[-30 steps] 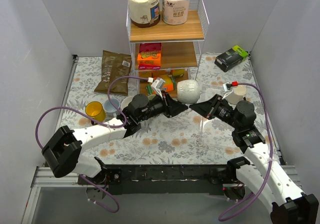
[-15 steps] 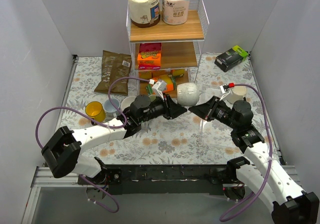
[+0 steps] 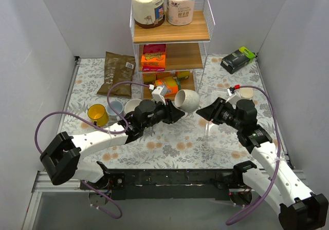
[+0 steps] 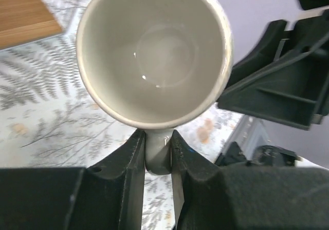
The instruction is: Turn the mug right side up
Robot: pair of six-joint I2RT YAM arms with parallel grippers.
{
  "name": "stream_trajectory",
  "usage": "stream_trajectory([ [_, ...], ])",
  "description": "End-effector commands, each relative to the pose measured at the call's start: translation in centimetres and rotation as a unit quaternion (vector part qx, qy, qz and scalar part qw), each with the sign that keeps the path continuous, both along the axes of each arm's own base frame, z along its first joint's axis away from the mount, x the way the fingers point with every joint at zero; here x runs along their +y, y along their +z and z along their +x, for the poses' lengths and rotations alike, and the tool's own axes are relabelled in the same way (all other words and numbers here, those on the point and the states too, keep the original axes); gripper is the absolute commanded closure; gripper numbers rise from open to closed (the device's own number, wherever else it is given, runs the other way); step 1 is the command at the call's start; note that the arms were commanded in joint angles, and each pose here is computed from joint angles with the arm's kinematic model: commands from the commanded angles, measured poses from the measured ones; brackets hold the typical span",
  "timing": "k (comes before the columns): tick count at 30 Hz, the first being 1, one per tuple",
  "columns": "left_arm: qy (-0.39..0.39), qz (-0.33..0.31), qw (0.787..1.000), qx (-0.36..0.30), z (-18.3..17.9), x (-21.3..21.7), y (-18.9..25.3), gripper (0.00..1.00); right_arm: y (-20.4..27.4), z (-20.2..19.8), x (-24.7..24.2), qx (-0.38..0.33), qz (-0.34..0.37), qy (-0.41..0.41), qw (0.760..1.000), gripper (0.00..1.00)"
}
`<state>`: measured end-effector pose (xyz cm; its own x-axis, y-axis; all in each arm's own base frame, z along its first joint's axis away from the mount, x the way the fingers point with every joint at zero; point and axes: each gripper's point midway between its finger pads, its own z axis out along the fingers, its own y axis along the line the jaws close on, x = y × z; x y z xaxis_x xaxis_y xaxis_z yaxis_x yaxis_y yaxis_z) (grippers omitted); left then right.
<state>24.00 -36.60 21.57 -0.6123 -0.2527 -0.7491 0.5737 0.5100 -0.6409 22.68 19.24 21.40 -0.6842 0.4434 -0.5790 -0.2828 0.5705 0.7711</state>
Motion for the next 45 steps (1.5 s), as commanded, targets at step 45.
stream_trajectory([
  [45, 0.211, 0.290, 0.932, -0.047, 7.0, 0.9, -11.4, 0.68, -1.0, 2.0, -6.0, 0.055, -0.222, -0.090, 0.969, 0.39],
])
